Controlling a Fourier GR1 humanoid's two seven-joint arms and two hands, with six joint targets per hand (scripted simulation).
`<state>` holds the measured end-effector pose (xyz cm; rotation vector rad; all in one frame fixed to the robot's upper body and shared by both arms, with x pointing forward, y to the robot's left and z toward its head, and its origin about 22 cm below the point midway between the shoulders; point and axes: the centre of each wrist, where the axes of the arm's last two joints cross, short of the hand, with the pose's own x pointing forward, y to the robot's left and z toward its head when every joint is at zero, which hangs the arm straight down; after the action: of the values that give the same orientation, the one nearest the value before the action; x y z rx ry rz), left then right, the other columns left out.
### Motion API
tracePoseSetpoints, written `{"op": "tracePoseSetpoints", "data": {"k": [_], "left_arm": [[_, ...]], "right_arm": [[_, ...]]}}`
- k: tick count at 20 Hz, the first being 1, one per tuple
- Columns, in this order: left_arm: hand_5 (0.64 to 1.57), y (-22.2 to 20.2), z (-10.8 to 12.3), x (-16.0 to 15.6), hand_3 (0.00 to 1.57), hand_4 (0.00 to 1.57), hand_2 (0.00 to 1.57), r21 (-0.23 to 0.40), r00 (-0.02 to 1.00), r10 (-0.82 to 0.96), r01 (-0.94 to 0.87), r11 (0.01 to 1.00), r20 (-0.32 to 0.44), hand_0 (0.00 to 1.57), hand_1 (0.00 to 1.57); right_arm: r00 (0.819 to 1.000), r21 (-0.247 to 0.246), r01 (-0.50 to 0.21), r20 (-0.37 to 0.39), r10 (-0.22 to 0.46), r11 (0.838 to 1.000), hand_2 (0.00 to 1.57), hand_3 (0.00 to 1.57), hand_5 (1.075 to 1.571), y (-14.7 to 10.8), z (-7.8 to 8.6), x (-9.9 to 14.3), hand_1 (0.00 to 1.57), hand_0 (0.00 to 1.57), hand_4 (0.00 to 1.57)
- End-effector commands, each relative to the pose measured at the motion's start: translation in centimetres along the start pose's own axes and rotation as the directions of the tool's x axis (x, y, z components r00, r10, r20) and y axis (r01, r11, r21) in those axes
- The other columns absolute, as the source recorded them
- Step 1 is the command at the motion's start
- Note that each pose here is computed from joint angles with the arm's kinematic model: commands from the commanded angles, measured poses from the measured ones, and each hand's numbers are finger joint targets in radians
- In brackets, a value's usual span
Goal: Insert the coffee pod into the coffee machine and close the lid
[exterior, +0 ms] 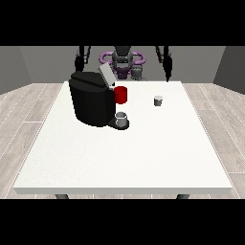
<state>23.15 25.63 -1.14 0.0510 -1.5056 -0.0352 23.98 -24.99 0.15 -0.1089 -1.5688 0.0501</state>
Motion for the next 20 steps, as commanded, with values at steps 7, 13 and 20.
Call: {"op": "tracePoseSetpoints", "data": {"k": [7,13,20], "left_arm": [[1.571,-1.3,0.3,0.9,0.00,0.72,0.00,-0.226,0.991,0.058,-0.030,0.974,0.120,0.00,0.00],[1.571,1.0,-1.9,2.2,0.00,0.59,0.00,-0.206,0.982,-0.106,0.137,0.969,0.155,0.00,0.00],[1.571,2.3,-3.8,1.5,0.00,0.00,0.00,-0.143,0.931,-0.351,0.362,0.921,0.100,0.00,0.00]], "right_arm": [[0.990,-0.064,0.139,0.033,-0.137,0.988,0.00,0.00,1.571,-0.1,1.3,-2.6,0.00,0.00,0.33],[0.986,-0.053,0.144,0.088,-0.139,0.988,0.00,0.00,1.571,-1.3,-1.0,-0.9,0.00,0.00,0.34],[0.979,0.012,0.131,0.153,-0.131,0.991,0.00,0.00,1.571,2.2,-0.5,-1.2,0.00,0.00,0.23]]}}
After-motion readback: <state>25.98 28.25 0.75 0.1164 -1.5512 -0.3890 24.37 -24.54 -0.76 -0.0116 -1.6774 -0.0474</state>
